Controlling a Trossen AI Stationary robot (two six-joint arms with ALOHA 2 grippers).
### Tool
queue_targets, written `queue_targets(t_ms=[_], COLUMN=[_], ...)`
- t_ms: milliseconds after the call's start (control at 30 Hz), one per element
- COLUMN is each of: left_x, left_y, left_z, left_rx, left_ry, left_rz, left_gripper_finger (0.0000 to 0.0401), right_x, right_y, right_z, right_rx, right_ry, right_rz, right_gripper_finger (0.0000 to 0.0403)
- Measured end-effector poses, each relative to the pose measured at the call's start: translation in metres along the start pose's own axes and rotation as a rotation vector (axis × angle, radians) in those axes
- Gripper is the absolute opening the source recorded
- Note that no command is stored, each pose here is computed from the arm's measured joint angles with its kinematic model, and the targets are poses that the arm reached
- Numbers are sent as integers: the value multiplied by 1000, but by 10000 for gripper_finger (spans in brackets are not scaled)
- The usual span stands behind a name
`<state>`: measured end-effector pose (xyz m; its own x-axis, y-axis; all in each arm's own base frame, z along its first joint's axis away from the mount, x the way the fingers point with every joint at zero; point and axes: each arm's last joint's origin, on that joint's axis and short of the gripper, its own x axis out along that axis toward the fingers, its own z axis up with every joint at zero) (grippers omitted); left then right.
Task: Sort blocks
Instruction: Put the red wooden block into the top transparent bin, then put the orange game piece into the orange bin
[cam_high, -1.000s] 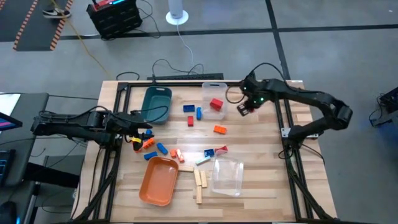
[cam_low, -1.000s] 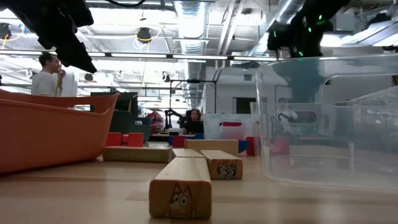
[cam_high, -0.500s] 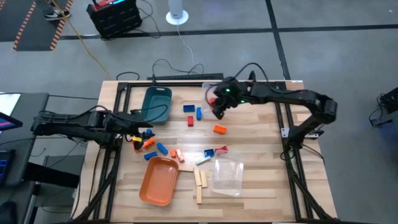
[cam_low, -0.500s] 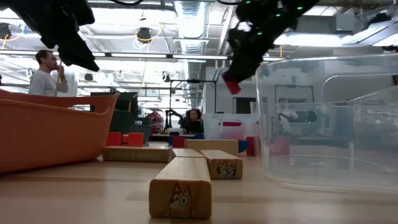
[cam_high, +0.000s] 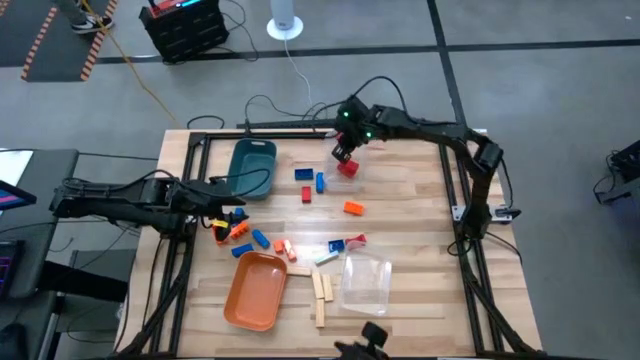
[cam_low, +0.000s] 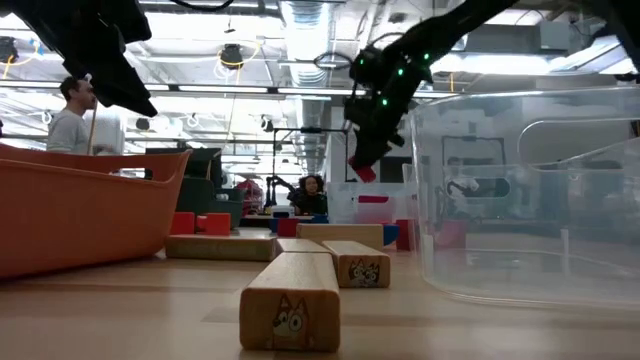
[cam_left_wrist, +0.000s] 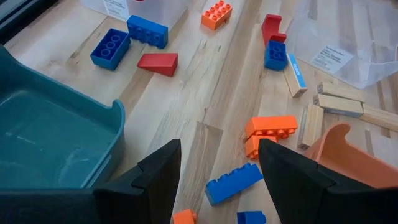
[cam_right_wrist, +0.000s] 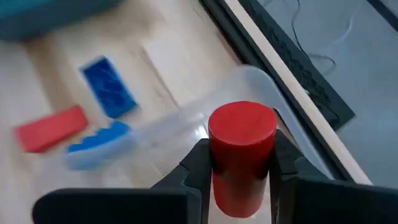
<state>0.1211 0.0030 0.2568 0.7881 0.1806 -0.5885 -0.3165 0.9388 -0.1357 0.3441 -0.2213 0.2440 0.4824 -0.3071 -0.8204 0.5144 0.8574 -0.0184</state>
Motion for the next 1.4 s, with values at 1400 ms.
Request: queue_targets(t_ms=[1400], left_x=[18], left_y=[-14], left_z=[32], left_rx=[112], left_ry=[232], left_rz=[83], left_gripper_finger=[210], right_x=[-94], right_y=[79], right_z=[7], right_rx=[-215], right_ry=[-90], right_rz=[120], right_gripper_finger=[180])
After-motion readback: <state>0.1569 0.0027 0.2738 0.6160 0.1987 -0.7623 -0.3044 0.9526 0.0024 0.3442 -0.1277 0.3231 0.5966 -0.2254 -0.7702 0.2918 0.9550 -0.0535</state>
